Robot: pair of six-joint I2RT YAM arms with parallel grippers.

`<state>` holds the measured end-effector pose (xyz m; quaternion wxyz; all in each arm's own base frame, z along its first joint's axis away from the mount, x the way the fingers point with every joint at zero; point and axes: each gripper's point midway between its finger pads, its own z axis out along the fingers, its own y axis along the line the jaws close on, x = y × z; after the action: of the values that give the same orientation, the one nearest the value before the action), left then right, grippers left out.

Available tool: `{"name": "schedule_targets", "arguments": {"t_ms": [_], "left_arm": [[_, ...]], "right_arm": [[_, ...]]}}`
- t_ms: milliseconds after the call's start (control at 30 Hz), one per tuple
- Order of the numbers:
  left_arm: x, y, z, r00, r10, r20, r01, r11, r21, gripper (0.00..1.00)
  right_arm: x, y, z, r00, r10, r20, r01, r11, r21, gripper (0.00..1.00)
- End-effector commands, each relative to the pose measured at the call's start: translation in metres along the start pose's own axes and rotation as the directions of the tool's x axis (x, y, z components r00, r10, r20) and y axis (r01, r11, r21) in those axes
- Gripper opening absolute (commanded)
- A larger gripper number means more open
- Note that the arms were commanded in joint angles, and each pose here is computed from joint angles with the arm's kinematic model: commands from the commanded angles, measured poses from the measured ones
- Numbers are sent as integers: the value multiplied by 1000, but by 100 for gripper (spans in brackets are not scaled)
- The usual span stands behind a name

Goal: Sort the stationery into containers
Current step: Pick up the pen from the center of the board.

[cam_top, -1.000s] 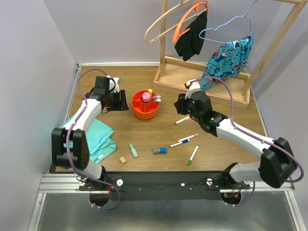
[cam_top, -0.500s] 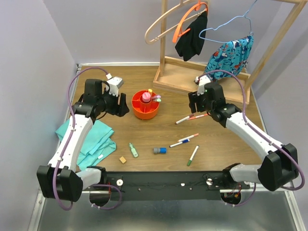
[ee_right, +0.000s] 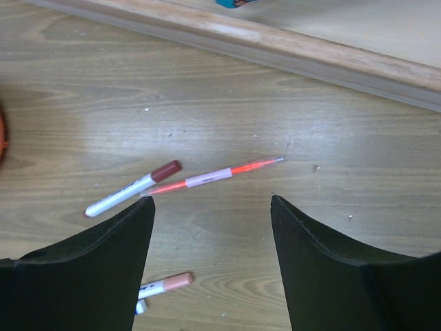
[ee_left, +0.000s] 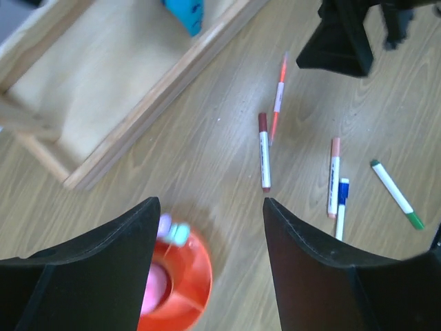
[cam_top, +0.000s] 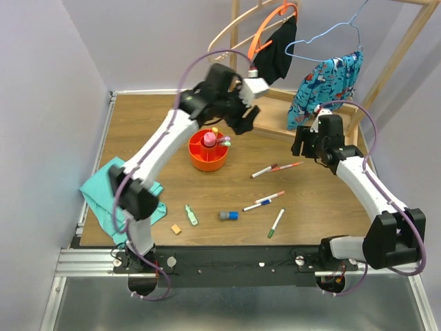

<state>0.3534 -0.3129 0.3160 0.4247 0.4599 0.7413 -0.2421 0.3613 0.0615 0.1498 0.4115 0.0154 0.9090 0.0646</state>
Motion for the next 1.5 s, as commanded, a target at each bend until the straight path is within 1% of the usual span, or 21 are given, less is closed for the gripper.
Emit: {"name": "schedule_targets", "arguments": {"t_ms": [0,33,100,200,267,300,333,400,433,533,567,600,633,700,900,1100,1333,1467], "left_arm": [[40,-7,60,973,-34,-229,35,999,3,70],[41,-11,68,972,-27,-235,30,999,11,70],[54,-10,86,963,-34,-268,38,999,10,70],[80,-12,110,945,-29,-327,38,999,22,68],[96,-14,128,932,-18,-363,33,999,36,67],[99,-14,135,931,-11,-365,28,999,39,66],[101,-16,140,929,3,-371,15,999,46,65],[101,-26,153,926,73,-370,-43,995,88,64],[101,-29,156,926,86,-366,-54,994,96,64],[104,-43,169,928,95,-360,-47,989,142,64],[110,-45,176,926,95,-365,-40,987,154,64],[111,-47,181,926,97,-365,-41,987,158,64],[114,-47,185,925,93,-370,-36,987,158,64],[119,-47,199,924,89,-373,-30,987,161,64],[121,-50,218,928,102,-358,-41,984,174,60],[139,-58,234,918,95,-385,-20,981,194,56],[149,-63,247,916,82,-394,-3,981,196,54],[152,-63,253,916,74,-395,3,982,191,52]], "right_arm": [[-4,9,-25,1000,-2,-2,2,998,-67,77],[-9,15,-29,1000,-17,-1,16,995,-103,79],[-11,18,-35,1000,-1,-12,0,993,-116,82],[-11,25,-43,999,-33,-11,31,985,-167,84],[-1,25,-46,994,-107,-5,104,976,-193,87],[-1,24,-52,992,-125,13,125,974,-190,89],[2,22,-53,989,-146,14,146,972,-185,90],[12,18,-57,990,-142,-16,137,975,-176,90],[11,19,-64,992,-124,-2,122,977,-176,90],[22,26,-74,990,-137,28,139,963,-231,90],[20,30,-83,988,-137,71,151,956,-250,90],[23,30,-85,988,-135,74,150,956,-252,90],[35,28,-82,990,-128,51,137,958,-250,91],[40,26,-86,989,-135,58,146,957,-249,91],[30,18,-91,990,-111,90,129,966,-225,92],[27,10,-88,992,-91,89,107,974,-198,92],[20,-5,-87,992,-49,114,64,989,-136,92],[21,-8,-87,993,-28,114,44,990,-136,92]]}}
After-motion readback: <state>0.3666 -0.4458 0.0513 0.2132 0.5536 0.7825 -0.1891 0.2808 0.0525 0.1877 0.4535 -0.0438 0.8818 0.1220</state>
